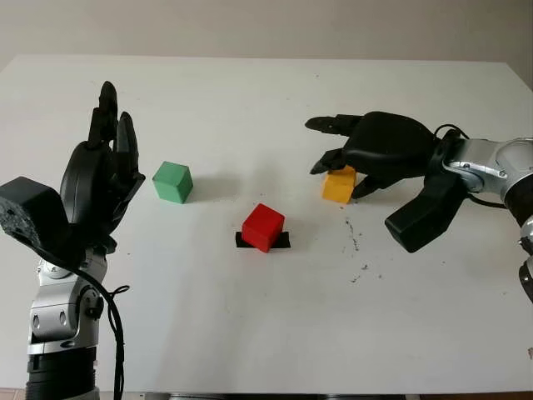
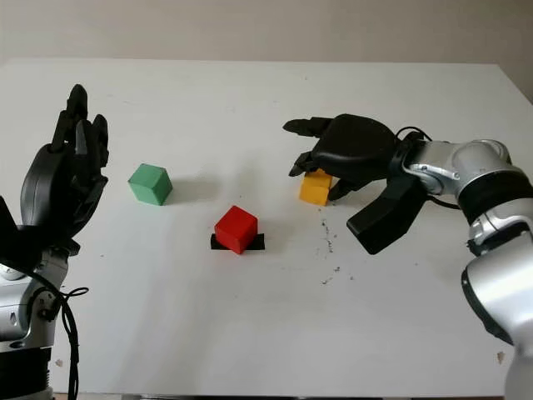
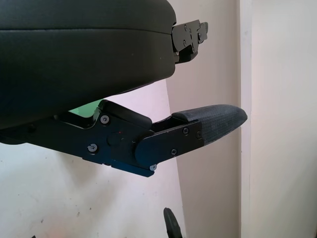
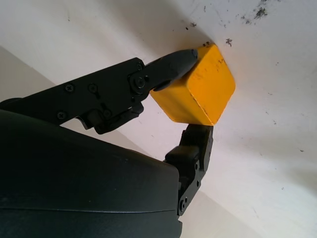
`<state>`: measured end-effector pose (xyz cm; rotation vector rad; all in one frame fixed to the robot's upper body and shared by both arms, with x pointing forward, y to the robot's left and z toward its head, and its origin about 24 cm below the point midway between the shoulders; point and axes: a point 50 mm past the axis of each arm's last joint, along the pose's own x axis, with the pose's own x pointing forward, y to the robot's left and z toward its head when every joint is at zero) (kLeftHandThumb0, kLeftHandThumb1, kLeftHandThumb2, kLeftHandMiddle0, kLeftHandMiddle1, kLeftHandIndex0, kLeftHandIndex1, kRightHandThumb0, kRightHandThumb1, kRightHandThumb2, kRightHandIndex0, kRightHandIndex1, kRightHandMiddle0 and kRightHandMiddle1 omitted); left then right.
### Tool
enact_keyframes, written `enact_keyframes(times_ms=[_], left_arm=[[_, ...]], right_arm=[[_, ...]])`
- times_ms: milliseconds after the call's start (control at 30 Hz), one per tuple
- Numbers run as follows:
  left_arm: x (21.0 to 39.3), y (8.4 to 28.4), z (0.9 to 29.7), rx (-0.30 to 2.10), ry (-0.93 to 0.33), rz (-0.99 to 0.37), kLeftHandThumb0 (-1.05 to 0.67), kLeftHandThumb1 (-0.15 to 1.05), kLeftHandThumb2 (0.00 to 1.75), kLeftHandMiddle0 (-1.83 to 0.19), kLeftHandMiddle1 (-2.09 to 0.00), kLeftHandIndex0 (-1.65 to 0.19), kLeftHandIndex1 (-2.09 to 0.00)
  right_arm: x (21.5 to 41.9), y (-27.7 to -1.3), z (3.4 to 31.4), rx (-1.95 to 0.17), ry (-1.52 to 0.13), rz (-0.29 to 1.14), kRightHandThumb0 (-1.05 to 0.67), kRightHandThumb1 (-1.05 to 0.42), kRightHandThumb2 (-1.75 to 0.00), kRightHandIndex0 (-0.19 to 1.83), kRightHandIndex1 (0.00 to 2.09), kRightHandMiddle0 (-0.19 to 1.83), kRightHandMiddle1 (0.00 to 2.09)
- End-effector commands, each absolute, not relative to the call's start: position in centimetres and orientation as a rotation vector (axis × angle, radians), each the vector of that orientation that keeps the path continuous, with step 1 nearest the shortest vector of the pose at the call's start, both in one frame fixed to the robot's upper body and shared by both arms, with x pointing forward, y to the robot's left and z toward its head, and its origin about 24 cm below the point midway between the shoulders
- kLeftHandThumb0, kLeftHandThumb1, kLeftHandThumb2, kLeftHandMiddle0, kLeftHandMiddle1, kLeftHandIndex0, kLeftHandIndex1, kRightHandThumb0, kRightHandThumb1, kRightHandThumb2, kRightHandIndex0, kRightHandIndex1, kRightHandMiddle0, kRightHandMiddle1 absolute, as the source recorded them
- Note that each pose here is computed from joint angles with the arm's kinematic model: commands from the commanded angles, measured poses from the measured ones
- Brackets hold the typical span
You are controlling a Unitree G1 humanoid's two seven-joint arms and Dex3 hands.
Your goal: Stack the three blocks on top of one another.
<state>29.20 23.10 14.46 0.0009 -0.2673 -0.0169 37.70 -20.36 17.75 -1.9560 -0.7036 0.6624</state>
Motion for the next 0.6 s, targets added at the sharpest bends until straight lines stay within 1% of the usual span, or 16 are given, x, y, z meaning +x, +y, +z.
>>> enact_keyframes(times_ms=[0,33,167,300,333,367,433,567], left_arm=[[29.0,23.1,14.9,0.018,-0.280,-0.019,-0.75,1.05,0.70,0.19,0.00,0.19,0.00],[29.0,23.1,14.9,0.019,-0.279,-0.020,-0.75,1.05,0.70,0.19,0.00,0.19,0.00],[29.0,23.0,15.0,0.019,-0.277,-0.019,-0.75,1.05,0.70,0.19,0.00,0.19,0.00],[29.0,23.0,15.0,0.023,-0.277,-0.023,-0.74,1.05,0.70,0.19,0.00,0.19,0.00],[29.0,22.9,15.0,0.021,-0.276,-0.023,-0.74,1.05,0.70,0.19,0.00,0.19,0.00],[29.0,22.9,15.0,0.017,-0.275,-0.024,-0.74,1.05,0.70,0.19,0.00,0.19,0.00],[28.9,22.9,15.1,0.017,-0.273,-0.021,-0.74,1.05,0.70,0.19,0.00,0.19,0.00],[28.9,22.8,15.1,0.015,-0.274,-0.020,-0.74,1.05,0.69,0.19,0.00,0.19,0.00]], right_arm=[[37.8,-20.7,18.7,-1.978,-0.711,0.641,-0.29,-0.99,-0.06,0.24,0.06,0.43,1.41],[37.9,-20.7,18.9,-1.980,-0.706,0.638,-0.28,-1.00,-0.06,0.24,0.06,0.42,1.43],[38.0,-20.7,19.6,-1.978,-0.696,0.627,-0.28,-0.99,-0.05,0.26,0.06,0.42,1.39],[38.0,-20.9,20.3,-1.983,-0.696,0.602,-0.25,-0.97,-0.05,0.30,0.06,0.49,1.28],[38.0,-20.9,20.5,-1.977,-0.692,0.595,-0.25,-0.96,-0.05,0.32,0.06,0.52,1.19],[38.1,-21.0,20.8,-1.973,-0.685,0.585,-0.25,-0.95,-0.05,0.32,0.06,0.54,1.15],[38.2,-21.1,21.6,-1.962,-0.663,0.565,-0.31,-0.92,-0.05,0.33,0.06,0.58,1.05],[38.3,-20.8,23.3,-1.882,-0.643,0.530,-0.36,-0.89,-0.05,0.31,0.05,0.60,1.00]])
